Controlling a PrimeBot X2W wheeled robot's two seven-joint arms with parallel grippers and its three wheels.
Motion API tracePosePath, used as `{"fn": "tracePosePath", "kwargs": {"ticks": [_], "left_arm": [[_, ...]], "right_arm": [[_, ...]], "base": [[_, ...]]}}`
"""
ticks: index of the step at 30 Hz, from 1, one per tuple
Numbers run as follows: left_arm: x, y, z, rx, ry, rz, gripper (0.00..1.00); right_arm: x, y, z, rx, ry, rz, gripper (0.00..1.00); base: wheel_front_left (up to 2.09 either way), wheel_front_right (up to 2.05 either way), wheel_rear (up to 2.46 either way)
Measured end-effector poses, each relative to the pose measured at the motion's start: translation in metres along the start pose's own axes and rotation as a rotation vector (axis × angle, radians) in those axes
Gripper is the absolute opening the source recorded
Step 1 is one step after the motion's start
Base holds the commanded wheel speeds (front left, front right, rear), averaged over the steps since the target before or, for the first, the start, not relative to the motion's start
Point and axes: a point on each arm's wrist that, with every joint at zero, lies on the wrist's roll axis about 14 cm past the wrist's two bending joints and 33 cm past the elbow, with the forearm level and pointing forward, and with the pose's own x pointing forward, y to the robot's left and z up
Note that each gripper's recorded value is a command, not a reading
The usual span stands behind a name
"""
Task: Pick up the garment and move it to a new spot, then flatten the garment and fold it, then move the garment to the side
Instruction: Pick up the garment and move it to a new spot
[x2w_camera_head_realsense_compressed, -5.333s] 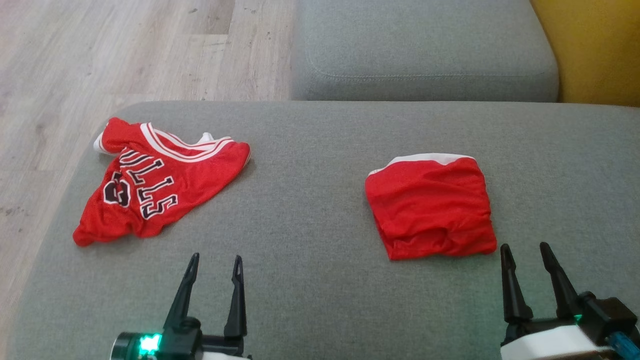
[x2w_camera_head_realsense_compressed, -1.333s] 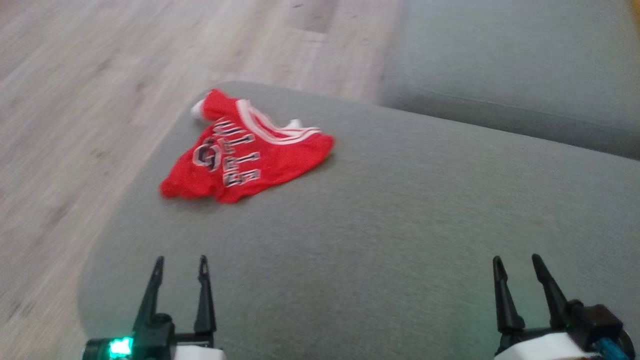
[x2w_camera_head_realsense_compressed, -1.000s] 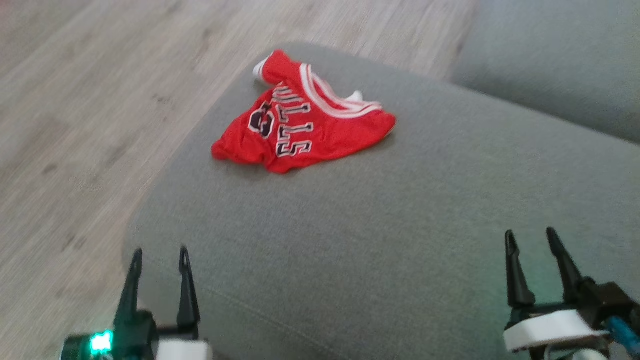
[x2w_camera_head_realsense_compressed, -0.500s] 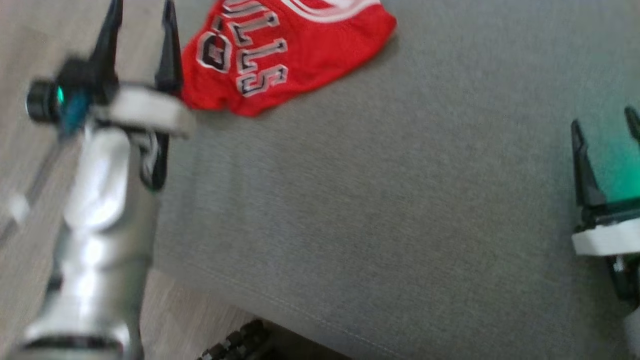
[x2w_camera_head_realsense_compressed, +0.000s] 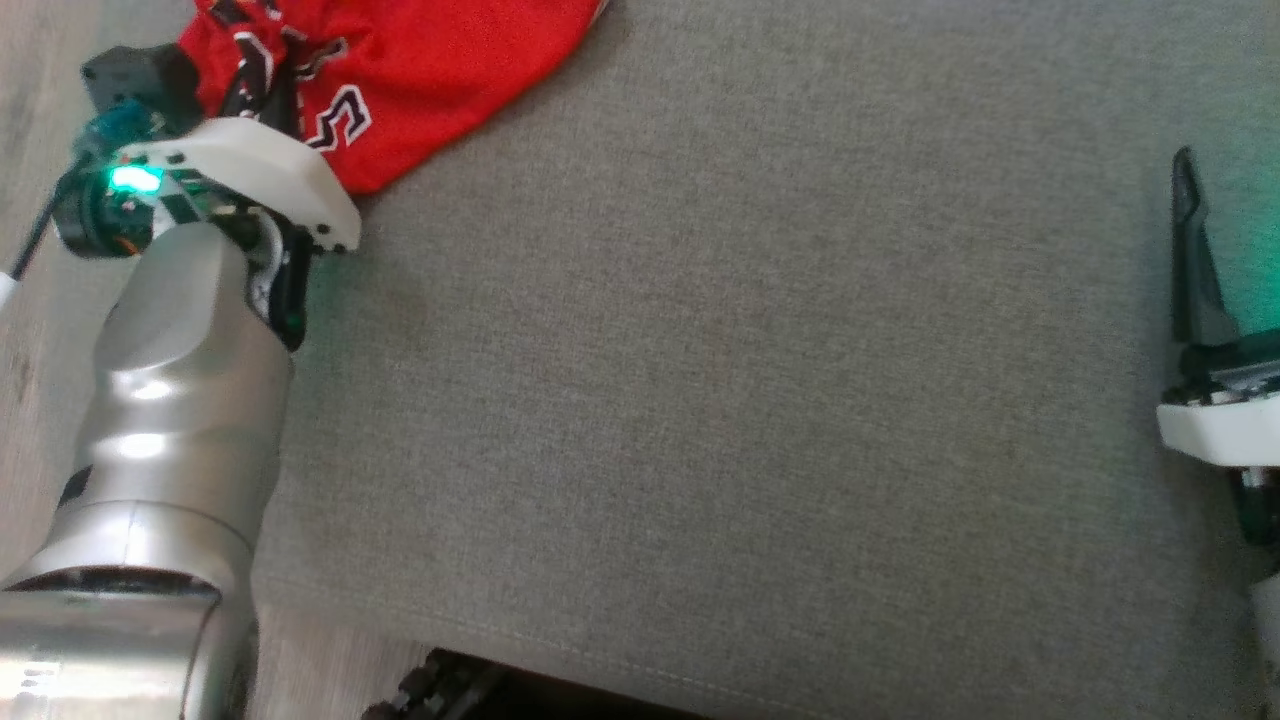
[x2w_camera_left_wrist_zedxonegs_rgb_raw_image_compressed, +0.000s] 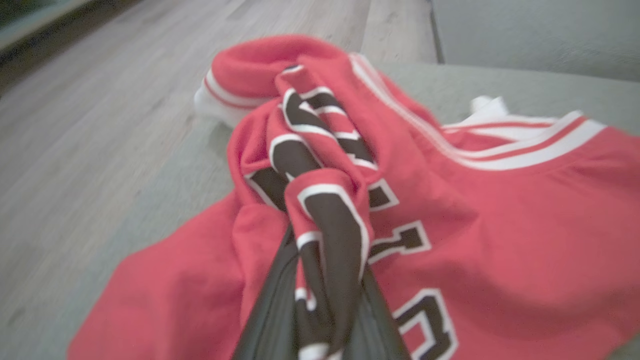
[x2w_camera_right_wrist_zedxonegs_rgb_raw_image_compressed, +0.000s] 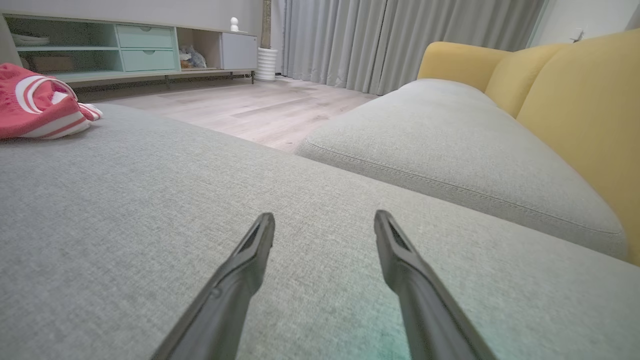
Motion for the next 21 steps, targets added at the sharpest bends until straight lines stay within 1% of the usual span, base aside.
{"fn": "tracePosePath", "kwargs": {"ticks": [3, 6, 9, 11, 13, 16, 21], "left_arm": [[-0.008, -0.016, 0.026, 0.050, -0.105, -0.055, 0.00], [-0.023, -0.033, 0.065, 0.132, -0.217, -0.118, 0.00], [-0.047, -0.052, 0.119, 0.200, -0.362, -0.182, 0.00], [-0.069, -0.073, 0.157, 0.240, -0.466, -0.241, 0.00], [-0.095, -0.100, 0.191, 0.278, -0.566, -0.311, 0.00], [-0.135, -0.145, 0.231, 0.304, -0.691, -0.434, 0.00], [-0.205, -0.239, 0.261, 0.329, -0.830, -0.701, 0.00]], "right_arm": [[-0.006, 0.002, 0.004, 0.012, 0.013, -0.011, 1.00], [-0.018, 0.012, 0.012, 0.037, 0.026, -0.016, 1.00], [-0.035, 0.024, 0.028, 0.073, 0.015, -0.027, 1.00], [-0.046, 0.025, 0.044, 0.087, -0.010, -0.050, 1.00], [-0.059, 0.022, 0.062, 0.095, -0.045, -0.080, 1.00], [-0.084, 0.013, 0.081, 0.096, -0.079, -0.140, 1.00], [-0.140, -0.013, 0.089, 0.097, -0.086, -0.279, 1.00]], "base": [[0.00, 0.00, 0.00], [0.00, 0.00, 0.00], [0.00, 0.00, 0.00], [0.00, 0.00, 0.00], [0.00, 0.00, 0.00], [0.00, 0.00, 0.00], [0.00, 0.00, 0.00]]}}
